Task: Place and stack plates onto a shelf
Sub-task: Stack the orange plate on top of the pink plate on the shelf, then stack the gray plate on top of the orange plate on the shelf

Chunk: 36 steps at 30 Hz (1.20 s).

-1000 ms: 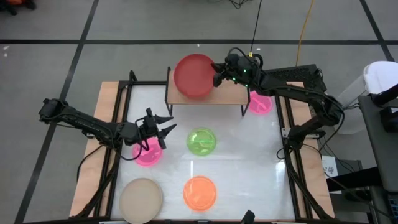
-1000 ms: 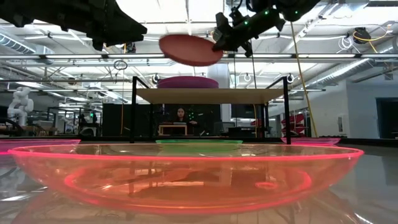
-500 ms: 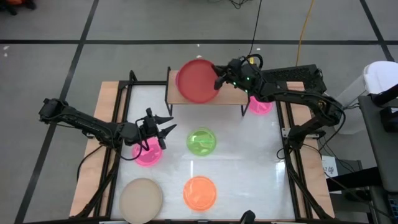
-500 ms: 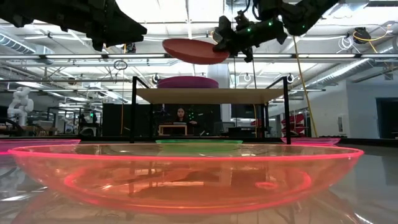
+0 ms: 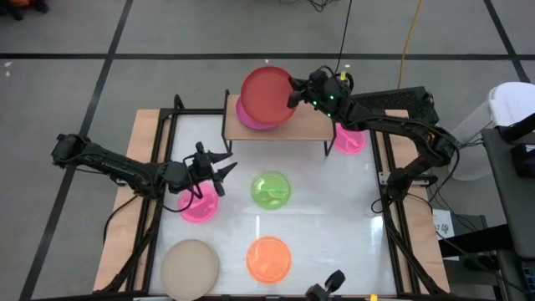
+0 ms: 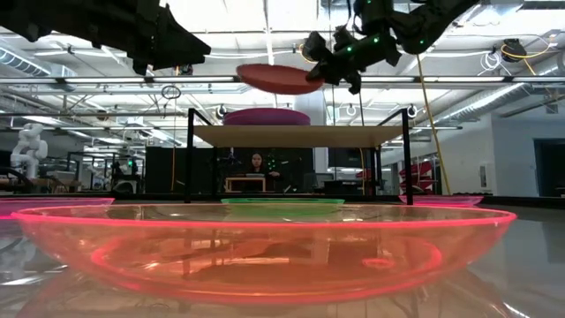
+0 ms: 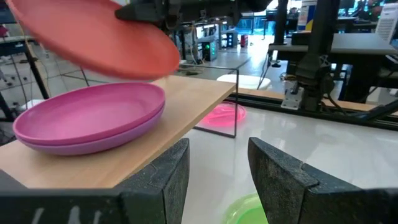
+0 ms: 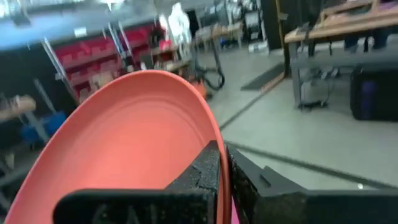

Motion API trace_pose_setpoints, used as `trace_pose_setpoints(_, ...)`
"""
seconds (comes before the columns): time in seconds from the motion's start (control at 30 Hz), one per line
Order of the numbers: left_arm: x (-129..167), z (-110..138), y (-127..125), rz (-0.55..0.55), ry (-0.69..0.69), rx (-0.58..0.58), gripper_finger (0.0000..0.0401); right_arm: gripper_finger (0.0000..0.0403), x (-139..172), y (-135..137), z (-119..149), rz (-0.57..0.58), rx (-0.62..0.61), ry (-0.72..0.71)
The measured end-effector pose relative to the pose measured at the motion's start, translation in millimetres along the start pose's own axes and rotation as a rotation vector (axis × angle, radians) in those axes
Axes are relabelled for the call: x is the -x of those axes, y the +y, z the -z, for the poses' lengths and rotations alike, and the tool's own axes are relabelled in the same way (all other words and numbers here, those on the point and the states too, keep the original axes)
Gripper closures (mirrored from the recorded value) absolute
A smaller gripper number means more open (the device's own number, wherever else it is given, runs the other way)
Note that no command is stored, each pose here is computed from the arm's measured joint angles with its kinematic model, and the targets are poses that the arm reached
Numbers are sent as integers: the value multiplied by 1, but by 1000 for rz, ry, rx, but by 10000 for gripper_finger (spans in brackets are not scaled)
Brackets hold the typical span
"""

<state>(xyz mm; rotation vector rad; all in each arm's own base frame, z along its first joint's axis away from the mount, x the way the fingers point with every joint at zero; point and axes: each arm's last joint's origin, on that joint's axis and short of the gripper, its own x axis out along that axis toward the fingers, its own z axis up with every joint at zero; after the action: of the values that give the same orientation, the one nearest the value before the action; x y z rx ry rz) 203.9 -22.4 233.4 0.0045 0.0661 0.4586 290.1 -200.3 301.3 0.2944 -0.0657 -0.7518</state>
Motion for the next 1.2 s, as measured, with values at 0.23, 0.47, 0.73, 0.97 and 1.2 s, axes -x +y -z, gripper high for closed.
trace_pose_setpoints(0.23,-1,1,2,-10,5,-3,231,391,-11,-3,10,12,76,52)
trace_pose_setpoints(0.47,-1,1,2,-10,11,-1,231,367,-23,-7,26,24,94,76)
trace_pose_setpoints(0.73,-1,2,2,-10,14,-3,231,300,-26,-9,30,28,95,82)
trace_pose_setpoints(0.97,-1,5,1,26,47,-6,231,269,-3,6,-3,-232,76,59)
trace_pose_setpoints(1.2,5,3,-8,69,41,-59,231,274,53,55,-34,-621,232,44)
